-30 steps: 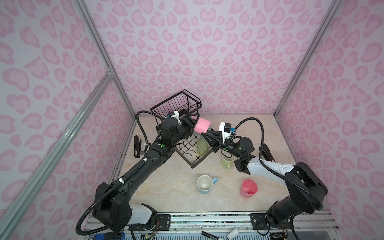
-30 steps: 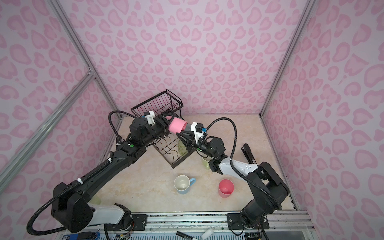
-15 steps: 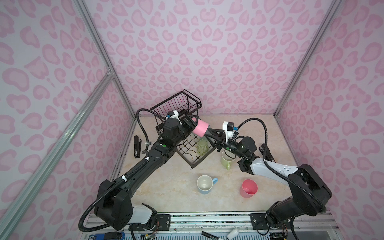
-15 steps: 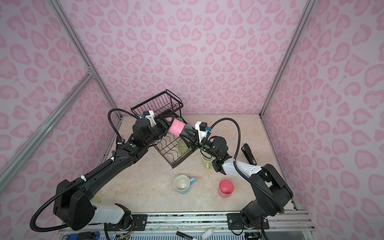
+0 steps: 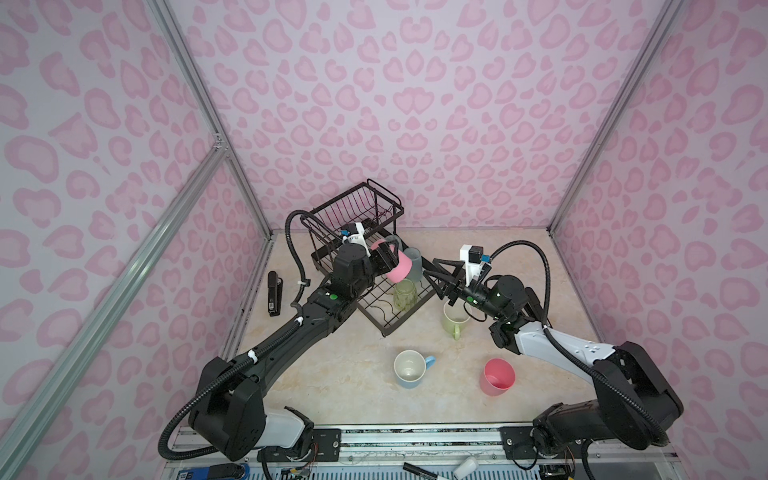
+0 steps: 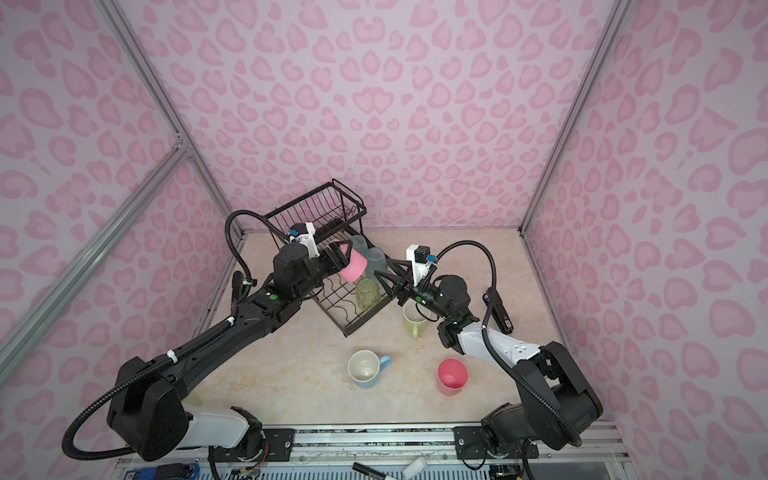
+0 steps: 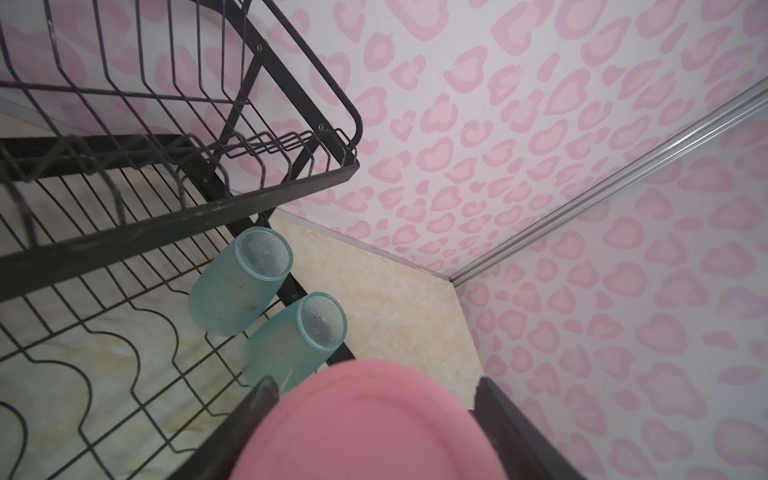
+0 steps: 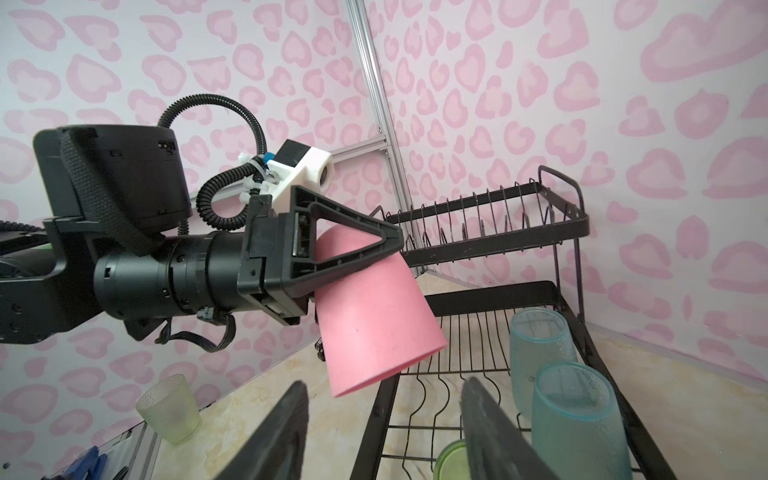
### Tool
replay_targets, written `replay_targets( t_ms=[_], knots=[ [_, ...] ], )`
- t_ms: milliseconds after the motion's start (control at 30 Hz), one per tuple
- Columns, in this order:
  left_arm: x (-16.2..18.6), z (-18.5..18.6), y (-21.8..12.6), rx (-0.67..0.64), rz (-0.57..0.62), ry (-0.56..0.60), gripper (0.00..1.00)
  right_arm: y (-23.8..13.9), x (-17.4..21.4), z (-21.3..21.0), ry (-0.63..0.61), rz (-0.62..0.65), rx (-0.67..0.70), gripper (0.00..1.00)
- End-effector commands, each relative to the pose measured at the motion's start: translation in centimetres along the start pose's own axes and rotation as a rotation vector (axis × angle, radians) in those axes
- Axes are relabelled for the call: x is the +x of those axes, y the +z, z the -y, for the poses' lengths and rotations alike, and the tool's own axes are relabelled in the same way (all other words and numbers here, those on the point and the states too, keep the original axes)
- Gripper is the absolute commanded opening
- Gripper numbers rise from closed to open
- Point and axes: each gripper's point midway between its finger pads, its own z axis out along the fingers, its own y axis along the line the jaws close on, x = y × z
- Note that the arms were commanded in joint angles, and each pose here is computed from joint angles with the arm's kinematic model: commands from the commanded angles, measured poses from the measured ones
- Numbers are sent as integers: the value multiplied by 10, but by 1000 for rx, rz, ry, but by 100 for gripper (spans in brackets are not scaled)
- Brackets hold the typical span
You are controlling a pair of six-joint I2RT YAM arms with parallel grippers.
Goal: Load the cups into the dish rack
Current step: 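Open the right gripper and withdraw it while the left gripper holds the pink cup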
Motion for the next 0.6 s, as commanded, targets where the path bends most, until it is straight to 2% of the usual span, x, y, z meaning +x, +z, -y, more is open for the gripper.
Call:
replay_targets(
  t_ms=[0,333,567],
  knots=[
    [-10,-2,-3,-29,69,154,65,-7,3,8,-6,-9,43,59],
    [3,-13,-3,-119,133,410,65,-15,-1,19,-8,12,96,59],
    [14,-32,2,-171,154,479,65,-18,-4,18,-14,25,94,58]
  ],
)
